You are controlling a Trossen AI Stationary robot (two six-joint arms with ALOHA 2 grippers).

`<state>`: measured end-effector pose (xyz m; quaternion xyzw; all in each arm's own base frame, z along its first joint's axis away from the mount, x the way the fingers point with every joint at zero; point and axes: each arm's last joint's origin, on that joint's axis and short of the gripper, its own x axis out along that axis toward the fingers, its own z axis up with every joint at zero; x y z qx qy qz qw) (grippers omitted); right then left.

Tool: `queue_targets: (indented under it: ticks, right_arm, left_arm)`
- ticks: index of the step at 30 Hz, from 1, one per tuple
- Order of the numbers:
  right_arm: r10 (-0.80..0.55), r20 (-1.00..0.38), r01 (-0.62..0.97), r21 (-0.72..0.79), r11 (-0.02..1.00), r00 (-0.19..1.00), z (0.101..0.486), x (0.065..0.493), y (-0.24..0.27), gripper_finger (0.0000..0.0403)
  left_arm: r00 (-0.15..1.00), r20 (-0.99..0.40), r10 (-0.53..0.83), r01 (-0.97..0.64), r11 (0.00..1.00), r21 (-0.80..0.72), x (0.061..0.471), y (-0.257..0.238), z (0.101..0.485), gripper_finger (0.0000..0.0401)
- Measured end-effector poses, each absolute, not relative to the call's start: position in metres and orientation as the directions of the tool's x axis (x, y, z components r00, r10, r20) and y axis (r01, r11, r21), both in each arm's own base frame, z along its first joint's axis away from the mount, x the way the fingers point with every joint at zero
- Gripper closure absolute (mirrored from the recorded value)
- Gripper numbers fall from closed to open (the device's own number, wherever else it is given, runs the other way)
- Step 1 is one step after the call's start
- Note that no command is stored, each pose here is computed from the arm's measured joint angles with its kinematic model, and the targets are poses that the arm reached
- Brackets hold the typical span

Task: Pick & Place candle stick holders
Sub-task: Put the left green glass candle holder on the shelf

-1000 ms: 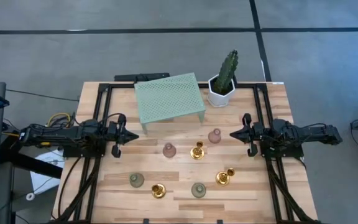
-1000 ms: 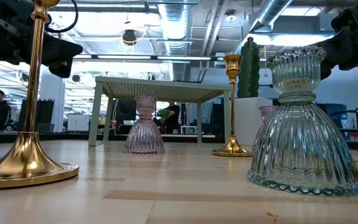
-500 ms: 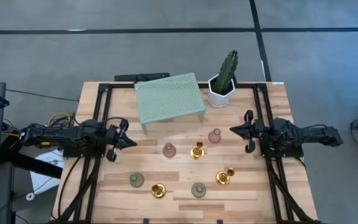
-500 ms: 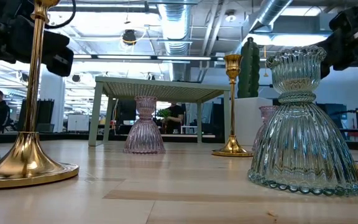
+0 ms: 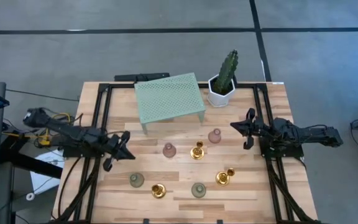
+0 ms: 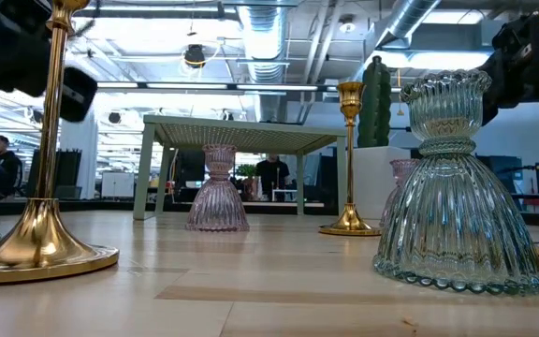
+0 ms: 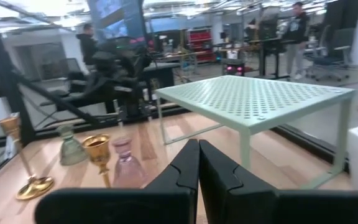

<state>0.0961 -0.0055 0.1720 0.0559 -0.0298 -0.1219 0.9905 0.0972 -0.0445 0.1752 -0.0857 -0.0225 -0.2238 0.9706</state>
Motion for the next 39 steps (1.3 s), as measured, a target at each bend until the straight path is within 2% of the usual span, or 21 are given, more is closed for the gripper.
queue_targets:
  ticks: [4, 10, 16, 21, 25, 30, 39]
  right_arm:
    - [-0.249, 0.045, 0.242, 0.118, 0.963, 0.967, 0.172, 0.096, -0.006, 0.0403]
    - [-0.248, 0.045, 0.242, 0.118, 0.963, 0.968, 0.172, 0.096, -0.006, 0.0403]
    - [-0.249, 0.045, 0.242, 0.118, 0.963, 0.968, 0.172, 0.096, -0.006, 0.0403]
    - [-0.260, 0.046, 0.253, 0.120, 0.960, 0.965, 0.172, 0.096, -0.006, 0.0403]
    - [-0.300, 0.048, 0.292, 0.122, 0.948, 0.953, 0.172, 0.096, -0.007, 0.0403]
    - [-0.312, 0.048, 0.305, 0.124, 0.944, 0.949, 0.172, 0.095, -0.007, 0.0403]
    - [-0.313, 0.047, 0.300, 0.183, 0.936, 0.949, 0.172, 0.095, -0.007, 0.0403]
  left_arm:
    - [0.885, 0.070, -0.460, 0.465, 0.875, -0.135, 0.093, -0.058, 0.174, 0.0397]
    - [0.938, -0.091, -0.335, 0.335, 0.942, -0.018, 0.090, -0.075, 0.158, 0.0397]
    - [0.931, -0.172, -0.322, 0.332, 0.943, 0.030, 0.083, -0.087, 0.148, 0.0398]
    - [0.899, -0.209, -0.384, 0.385, 0.922, -0.036, 0.075, -0.093, 0.144, 0.0398]
    - [0.878, -0.275, -0.391, 0.384, 0.920, -0.082, 0.070, -0.094, 0.136, 0.0398]
    - [0.877, -0.291, -0.382, 0.370, 0.924, -0.097, 0.071, -0.094, 0.134, 0.0388]
    - [0.848, -0.289, -0.445, 0.393, 0.892, -0.223, 0.071, -0.098, 0.135, 0.0321]
